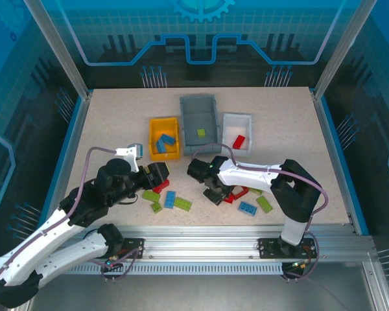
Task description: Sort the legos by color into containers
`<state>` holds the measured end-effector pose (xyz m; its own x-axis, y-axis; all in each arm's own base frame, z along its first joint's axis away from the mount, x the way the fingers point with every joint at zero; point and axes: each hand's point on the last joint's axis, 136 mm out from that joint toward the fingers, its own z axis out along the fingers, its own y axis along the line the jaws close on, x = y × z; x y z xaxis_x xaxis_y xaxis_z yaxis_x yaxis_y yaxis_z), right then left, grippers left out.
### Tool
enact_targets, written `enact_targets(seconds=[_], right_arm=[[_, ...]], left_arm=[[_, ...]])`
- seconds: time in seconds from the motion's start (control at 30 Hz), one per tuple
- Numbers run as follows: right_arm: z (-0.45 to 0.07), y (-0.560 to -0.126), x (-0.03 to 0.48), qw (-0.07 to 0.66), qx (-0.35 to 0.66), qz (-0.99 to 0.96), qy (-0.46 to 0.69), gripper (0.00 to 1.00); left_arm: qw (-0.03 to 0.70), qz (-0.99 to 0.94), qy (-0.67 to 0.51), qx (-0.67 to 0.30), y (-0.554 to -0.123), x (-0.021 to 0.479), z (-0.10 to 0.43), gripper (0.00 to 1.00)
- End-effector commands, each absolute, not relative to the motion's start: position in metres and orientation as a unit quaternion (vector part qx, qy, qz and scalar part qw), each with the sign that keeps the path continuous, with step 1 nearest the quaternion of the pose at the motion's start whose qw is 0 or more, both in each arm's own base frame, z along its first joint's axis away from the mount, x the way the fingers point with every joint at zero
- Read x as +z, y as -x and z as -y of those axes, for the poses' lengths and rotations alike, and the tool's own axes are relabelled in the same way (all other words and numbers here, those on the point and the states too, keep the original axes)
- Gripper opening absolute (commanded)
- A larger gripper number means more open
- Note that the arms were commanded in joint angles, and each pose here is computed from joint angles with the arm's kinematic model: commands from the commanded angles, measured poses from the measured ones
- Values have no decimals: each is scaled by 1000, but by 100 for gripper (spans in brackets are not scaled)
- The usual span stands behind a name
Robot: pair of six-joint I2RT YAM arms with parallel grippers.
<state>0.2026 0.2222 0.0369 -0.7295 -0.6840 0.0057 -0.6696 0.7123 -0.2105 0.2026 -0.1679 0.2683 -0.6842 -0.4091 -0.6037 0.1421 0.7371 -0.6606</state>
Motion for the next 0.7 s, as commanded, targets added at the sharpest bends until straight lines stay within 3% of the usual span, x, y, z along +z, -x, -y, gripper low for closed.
enact_targets(seconds=[0.0,0.2,0.3,0.37,0.67], right_arm=[[-217,-197,28,17,-119,-920,374,39],[-221,-196,23,10,-117,-920,373,38],[-219,-198,24,14,-122,-921,370,48],[-221,-197,25,15,-114,-922,371,50],[-228,-191,14,-1,-94,-929,358,33]], left_arm=[[393,-834,75,-381,-201,285,174,65],[389,-834,71,-385,-200,285,176,65],[388,-835,68,-384,-199,284,177,65],[387,-835,68,-384,-199,283,177,65],[387,-836,64,-382,-198,284,176,65]])
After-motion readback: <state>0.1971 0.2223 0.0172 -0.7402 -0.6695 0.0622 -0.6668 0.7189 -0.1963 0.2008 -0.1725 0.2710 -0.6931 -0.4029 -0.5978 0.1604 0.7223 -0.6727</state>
